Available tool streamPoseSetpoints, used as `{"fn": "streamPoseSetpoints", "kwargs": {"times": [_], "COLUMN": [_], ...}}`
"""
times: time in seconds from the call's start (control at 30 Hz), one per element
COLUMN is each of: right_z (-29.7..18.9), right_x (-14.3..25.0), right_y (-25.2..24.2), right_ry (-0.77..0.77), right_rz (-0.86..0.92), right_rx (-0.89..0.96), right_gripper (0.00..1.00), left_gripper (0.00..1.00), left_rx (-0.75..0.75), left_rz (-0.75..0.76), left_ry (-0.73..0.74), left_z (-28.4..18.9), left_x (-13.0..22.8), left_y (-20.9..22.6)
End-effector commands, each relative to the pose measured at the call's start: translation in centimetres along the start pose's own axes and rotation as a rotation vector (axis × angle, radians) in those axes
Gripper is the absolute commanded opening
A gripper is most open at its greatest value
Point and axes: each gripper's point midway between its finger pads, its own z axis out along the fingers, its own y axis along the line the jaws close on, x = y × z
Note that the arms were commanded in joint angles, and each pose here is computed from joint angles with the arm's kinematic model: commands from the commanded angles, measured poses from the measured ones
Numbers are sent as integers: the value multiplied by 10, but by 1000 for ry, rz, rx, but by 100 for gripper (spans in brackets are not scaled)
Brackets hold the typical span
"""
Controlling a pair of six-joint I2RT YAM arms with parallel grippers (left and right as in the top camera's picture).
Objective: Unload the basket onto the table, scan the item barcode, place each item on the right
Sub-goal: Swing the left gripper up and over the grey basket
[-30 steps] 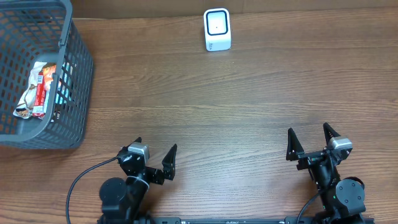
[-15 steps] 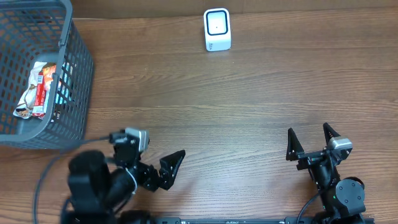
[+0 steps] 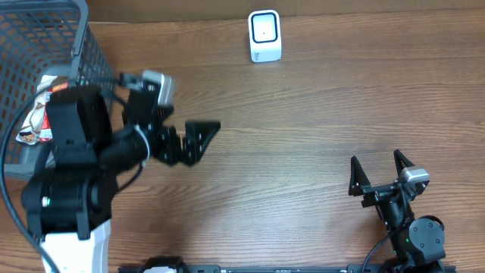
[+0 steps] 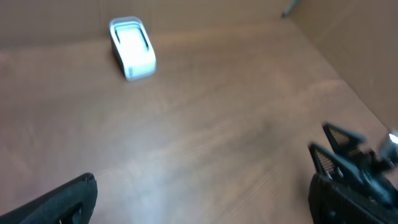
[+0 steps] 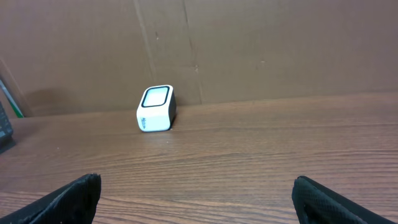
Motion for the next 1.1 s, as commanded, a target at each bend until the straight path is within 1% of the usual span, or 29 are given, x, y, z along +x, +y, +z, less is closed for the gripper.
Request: {"fn": "streamPoseSetpoints", "kwargs": {"times": [0.0, 0.07, 0.2, 0.3, 0.43, 0.5, 0.77, 1.07], "right_z": [0, 0, 0, 0, 0, 0, 0, 0], "right_x": [2, 2, 2, 2, 2, 2, 2, 2], "right_y": [-2, -2, -2, -2, -2, -2, -2, -2], "right_ry": [-1, -1, -1, -1, -1, -1, -1, -1], "right_rz": [4, 4, 4, 4, 4, 4, 4, 4], "right_rx": [8, 8, 8, 8, 8, 8, 8, 8], "right_gripper": [100, 100, 100, 100, 100, 100, 100, 100], "left_gripper": [100, 100, 100, 100, 100, 100, 100, 100], "left_rx": [8, -4, -129, -284, -411, -457, -586, -661], "left_rz": [60, 92, 115, 7, -57, -66, -119, -147], "left_ry": [-82, -127, -186, -224, -242, -247, -273, -295], "left_z": [-1, 0, -4, -11, -20, -24, -40, -56], "left_x": [-27, -39, -56, -63, -63, -63, -63, -63], "left_y": [-3, 0, 20, 48, 71, 79, 109, 128]}}
